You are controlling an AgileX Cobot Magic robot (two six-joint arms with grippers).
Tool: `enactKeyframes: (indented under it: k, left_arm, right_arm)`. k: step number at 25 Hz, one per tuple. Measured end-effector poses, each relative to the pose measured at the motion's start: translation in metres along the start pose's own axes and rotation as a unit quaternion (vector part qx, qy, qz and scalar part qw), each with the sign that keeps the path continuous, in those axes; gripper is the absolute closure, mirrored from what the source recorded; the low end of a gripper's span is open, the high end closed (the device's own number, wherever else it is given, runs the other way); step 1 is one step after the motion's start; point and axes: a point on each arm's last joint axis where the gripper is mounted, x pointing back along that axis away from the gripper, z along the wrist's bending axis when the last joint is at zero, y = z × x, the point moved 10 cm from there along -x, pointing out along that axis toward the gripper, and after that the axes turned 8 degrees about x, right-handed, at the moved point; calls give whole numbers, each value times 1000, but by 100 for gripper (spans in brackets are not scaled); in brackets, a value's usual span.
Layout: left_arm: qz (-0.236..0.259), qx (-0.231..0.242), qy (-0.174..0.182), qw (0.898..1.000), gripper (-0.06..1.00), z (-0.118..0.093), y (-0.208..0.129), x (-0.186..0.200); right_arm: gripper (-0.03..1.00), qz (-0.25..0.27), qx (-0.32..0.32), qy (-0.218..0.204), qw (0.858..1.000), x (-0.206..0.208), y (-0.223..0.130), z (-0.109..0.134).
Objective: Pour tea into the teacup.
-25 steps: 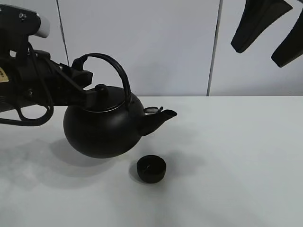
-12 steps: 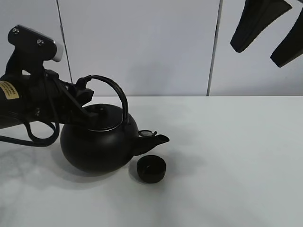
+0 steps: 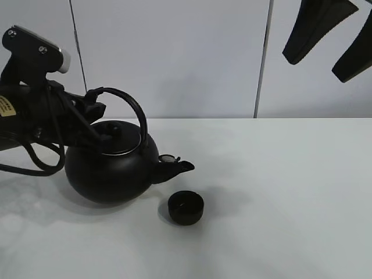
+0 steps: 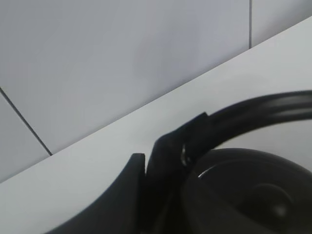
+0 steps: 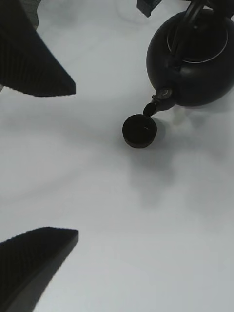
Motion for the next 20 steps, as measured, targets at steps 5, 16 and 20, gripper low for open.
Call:
enactKeyframes:
  k: [5,16,20]
  left_arm:
    - [-6,-26,-23,999,84,-9,2,0]
    - [-10,-68,-27,997,84,-11,3,0]
    - [-10,-69,-26,997,84,-10,3,0]
  right_arm:
    - [45,-1,0,0,1000,0,0,0]
    - [45,-1,0,0,1000,0,0,0]
    - [45,-1,0,0,1000,0,0,0]
